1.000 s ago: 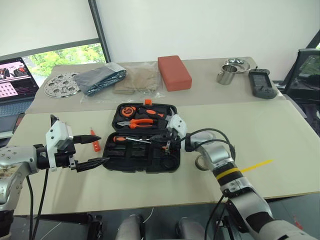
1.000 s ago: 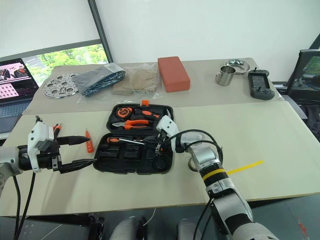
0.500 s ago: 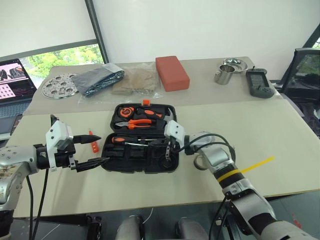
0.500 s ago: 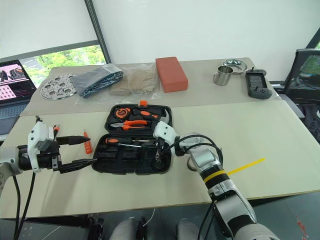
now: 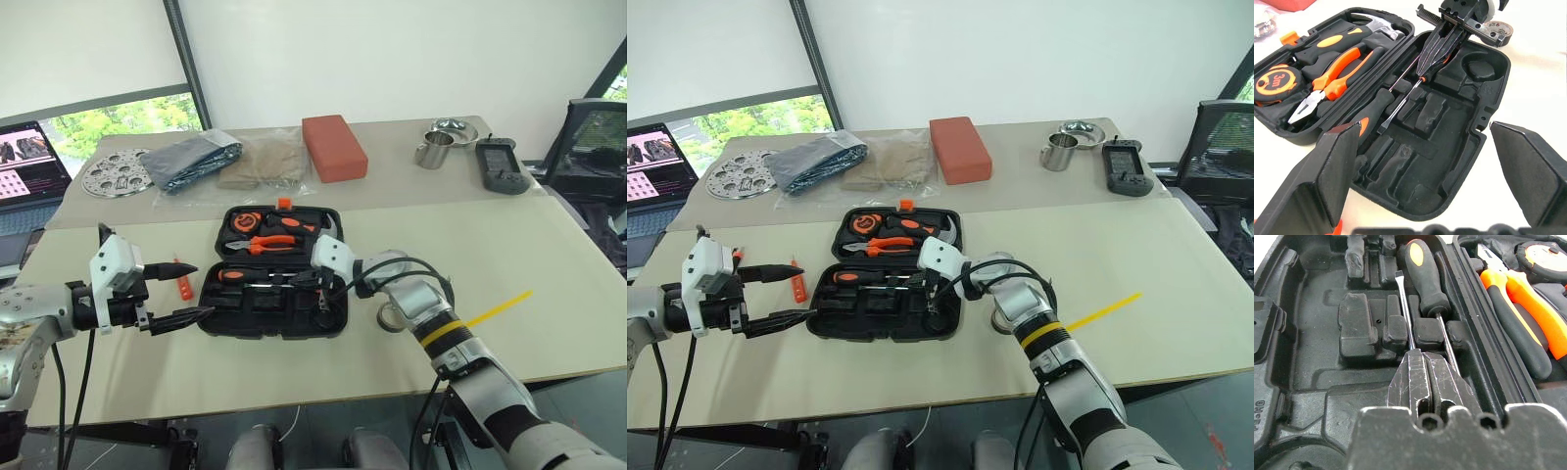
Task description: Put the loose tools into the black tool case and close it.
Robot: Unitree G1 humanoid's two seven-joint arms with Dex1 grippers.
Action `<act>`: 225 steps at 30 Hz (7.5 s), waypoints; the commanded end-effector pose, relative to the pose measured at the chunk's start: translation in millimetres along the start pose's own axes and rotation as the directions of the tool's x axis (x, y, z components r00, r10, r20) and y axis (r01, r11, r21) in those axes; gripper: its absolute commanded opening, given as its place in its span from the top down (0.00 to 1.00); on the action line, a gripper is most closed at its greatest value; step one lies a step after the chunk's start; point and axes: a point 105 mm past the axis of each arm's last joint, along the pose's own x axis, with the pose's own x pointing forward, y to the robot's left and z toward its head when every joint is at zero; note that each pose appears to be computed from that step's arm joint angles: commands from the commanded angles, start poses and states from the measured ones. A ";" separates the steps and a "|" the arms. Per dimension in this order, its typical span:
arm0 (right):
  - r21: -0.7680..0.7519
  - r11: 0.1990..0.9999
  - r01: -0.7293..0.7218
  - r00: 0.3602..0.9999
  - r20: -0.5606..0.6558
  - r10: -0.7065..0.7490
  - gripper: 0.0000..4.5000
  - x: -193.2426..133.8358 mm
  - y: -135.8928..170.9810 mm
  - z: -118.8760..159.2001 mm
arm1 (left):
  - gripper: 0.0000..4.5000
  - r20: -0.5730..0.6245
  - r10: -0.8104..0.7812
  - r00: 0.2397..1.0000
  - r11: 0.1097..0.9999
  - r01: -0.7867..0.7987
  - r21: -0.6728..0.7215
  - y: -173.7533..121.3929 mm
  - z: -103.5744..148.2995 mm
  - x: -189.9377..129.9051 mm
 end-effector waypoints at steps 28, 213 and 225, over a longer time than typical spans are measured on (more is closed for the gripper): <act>0.018 0.980 0.196 0.899 0.395 -0.187 0.39 -101.7 -0.6 73.1 | 0.00 -0.162 0.749 0.643 0.631 -0.766 -0.121 89.2 -63.7 -7.8; 0.046 0.996 0.079 0.921 0.379 -0.091 0.00 -150.8 29.5 55.5 | 0.20 -0.524 0.559 0.643 0.538 -0.762 -0.360 111.7 -178.9 -57.9; 0.056 0.993 0.100 0.922 0.370 -0.114 0.00 -156.5 29.8 54.1 | 0.60 0.000 0.640 0.769 0.714 -0.594 -0.371 148.5 -74.5 -35.0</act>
